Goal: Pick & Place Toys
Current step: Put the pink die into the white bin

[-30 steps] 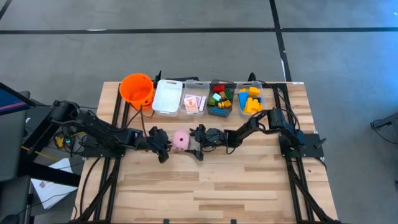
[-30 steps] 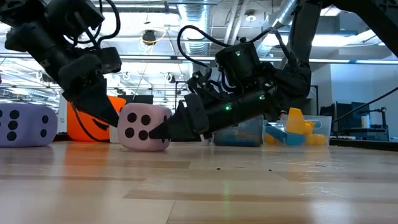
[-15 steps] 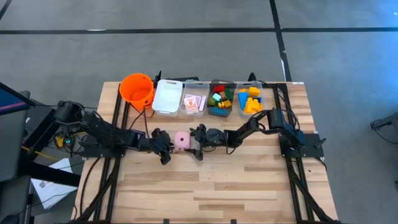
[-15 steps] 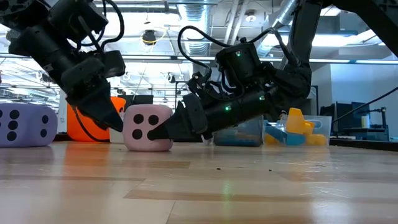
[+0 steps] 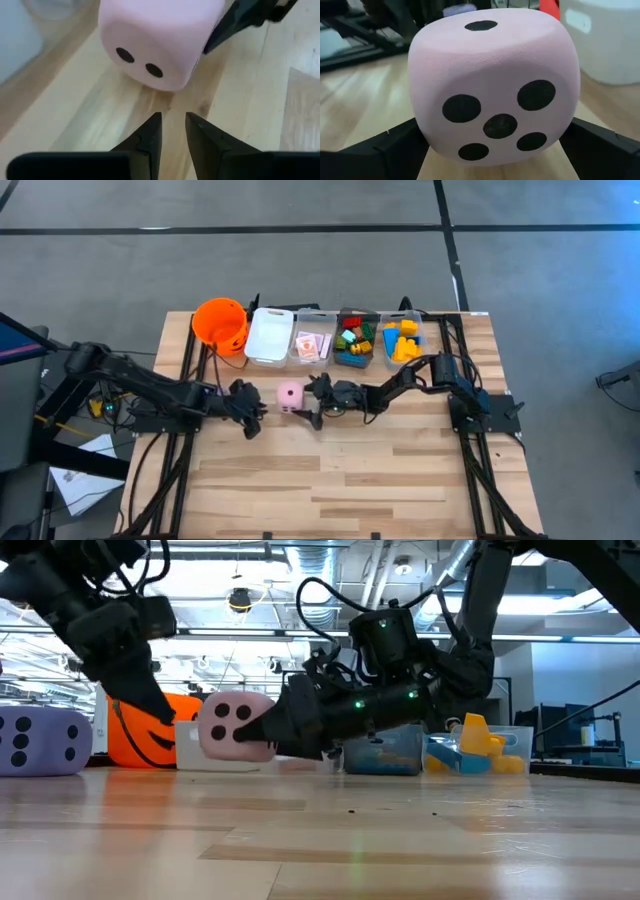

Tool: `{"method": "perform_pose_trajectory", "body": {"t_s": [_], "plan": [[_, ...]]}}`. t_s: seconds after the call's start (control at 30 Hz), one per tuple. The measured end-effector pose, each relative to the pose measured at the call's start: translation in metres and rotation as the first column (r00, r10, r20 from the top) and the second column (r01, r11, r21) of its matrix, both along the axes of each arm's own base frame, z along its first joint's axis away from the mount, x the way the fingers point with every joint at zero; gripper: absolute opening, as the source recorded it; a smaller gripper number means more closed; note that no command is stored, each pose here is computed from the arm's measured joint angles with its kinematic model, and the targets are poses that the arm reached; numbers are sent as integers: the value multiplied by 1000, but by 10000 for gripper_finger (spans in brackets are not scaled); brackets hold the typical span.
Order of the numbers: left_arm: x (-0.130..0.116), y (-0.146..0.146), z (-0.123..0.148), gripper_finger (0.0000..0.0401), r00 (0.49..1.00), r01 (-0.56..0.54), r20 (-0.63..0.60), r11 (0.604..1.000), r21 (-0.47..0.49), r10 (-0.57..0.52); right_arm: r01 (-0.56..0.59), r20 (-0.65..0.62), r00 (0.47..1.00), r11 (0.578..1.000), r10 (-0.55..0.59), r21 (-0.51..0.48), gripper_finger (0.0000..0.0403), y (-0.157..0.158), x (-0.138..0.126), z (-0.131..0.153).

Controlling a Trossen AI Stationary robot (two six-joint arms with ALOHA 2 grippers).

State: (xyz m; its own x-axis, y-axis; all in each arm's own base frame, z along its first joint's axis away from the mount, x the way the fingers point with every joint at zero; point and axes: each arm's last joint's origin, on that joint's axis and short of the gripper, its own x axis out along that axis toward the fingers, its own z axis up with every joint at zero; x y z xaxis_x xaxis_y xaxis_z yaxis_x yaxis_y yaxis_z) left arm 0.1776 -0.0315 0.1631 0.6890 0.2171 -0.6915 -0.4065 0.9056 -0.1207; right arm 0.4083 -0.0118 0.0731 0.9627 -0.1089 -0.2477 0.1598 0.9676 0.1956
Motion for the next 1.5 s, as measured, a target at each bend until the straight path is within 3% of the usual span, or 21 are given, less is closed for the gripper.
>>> {"method": "perform_pose_trajectory", "body": {"t_s": [0.3, 0.47, 0.63, 0.9, 1.0, 1.5], "plan": [[-26, 9, -2, 81, 983, -72, -156, 989, 133, 93, -10, 113, 994, 1000, 11, -10, 400, 1, 13, 21], [-44, 17, -4, 81, 935, -261, -193, 946, 194, 298, 5, 182, 983, 994, 15, -111, 400, -9, 32, 43], [-56, 21, -2, 81, 895, -371, -177, 903, 216, 409, 54, 228, 973, 987, -19, -148, 400, -30, 55, 72], [-58, 22, 3, 81, 902, -389, -122, 903, 179, 413, 160, 154, 979, 968, -131, -192, 400, -73, 81, 111], [-57, 22, 5, 81, 904, -397, -96, 902, 170, 417, 181, 101, 982, 948, -159, -261, 400, -90, 85, 120], [-53, 21, 6, 81, 907, -403, -66, 903, 147, 416, 281, 49, 959, 919, -278, -277, 400, -154, 69, 122]]}}
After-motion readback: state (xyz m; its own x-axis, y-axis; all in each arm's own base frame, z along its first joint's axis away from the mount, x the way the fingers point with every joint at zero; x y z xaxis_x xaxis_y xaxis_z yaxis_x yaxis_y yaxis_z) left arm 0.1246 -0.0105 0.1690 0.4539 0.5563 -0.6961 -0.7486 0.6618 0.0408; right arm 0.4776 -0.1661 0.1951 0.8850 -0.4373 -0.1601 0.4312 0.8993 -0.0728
